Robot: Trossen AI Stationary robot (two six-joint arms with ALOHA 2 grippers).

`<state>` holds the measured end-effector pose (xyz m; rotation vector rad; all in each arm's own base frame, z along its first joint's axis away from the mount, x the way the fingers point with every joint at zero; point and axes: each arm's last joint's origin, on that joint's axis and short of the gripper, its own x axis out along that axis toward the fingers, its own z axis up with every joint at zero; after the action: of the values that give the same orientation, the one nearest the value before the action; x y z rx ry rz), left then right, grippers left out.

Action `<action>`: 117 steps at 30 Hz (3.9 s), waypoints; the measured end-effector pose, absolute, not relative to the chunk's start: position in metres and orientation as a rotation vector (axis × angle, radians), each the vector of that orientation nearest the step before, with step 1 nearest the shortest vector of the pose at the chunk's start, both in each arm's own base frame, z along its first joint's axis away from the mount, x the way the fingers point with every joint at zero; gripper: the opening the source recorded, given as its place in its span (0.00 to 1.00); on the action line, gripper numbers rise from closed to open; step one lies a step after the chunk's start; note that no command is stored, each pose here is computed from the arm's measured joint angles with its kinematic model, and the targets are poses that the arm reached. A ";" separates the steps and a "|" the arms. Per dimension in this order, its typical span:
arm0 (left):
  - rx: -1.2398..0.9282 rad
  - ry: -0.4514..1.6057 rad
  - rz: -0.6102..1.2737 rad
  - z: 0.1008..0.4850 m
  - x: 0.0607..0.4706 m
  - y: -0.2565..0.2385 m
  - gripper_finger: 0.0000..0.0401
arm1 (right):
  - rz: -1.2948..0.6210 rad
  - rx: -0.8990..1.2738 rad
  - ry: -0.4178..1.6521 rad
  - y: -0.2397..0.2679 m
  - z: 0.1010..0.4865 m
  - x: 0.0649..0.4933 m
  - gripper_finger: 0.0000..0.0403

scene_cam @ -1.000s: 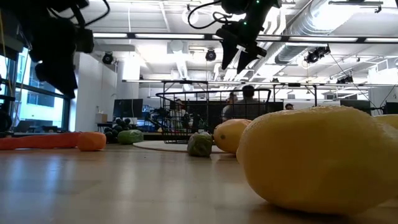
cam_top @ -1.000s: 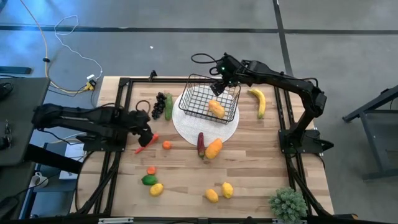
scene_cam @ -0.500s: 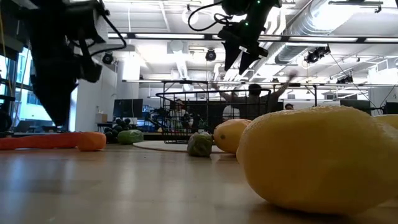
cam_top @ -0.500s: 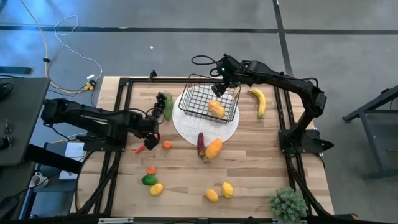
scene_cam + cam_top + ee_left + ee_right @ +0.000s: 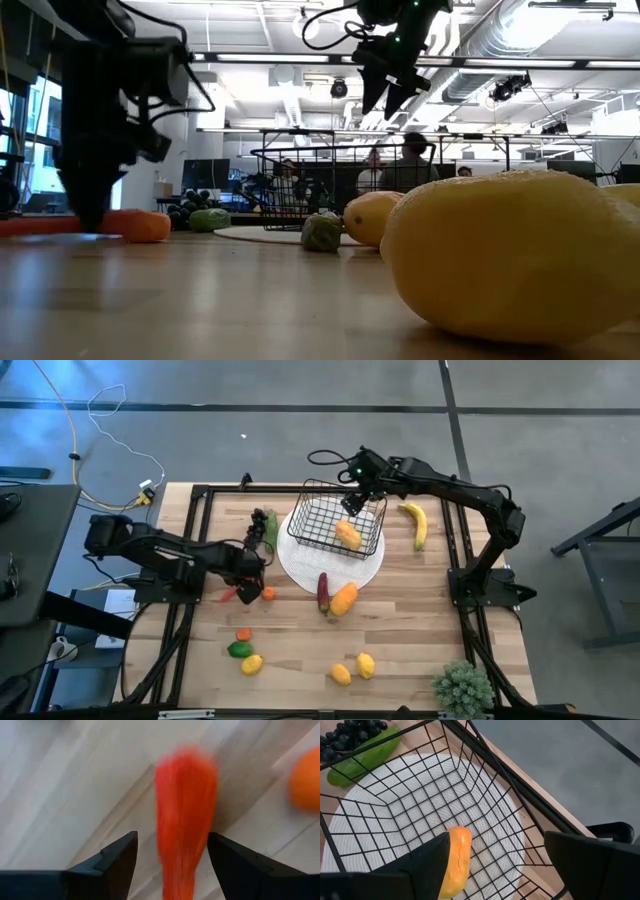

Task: Build produce basket
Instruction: Put the carrot into the wire basket, then put the right lemon into the wire basket

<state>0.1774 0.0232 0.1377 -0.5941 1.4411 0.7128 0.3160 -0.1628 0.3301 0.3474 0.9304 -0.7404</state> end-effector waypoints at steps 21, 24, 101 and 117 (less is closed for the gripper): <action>-0.625 1.316 0.634 0.165 0.190 0.024 0.04 | -0.733 0.331 0.946 -0.163 0.330 0.315 0.76; -0.601 1.231 0.627 0.183 0.195 0.025 0.04 | -0.734 0.331 0.947 -0.163 0.330 0.315 0.76; 0.019 0.840 0.306 0.215 0.302 0.141 0.32 | -1.022 0.645 1.129 -0.149 0.359 0.277 0.76; 0.036 0.857 0.331 0.214 0.309 0.124 0.32 | -1.016 0.631 1.140 -0.148 0.359 0.277 0.76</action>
<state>0.3086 0.1242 0.2143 0.0355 0.8574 0.3307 0.2767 -0.1483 0.3586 0.6310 1.1397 -1.0159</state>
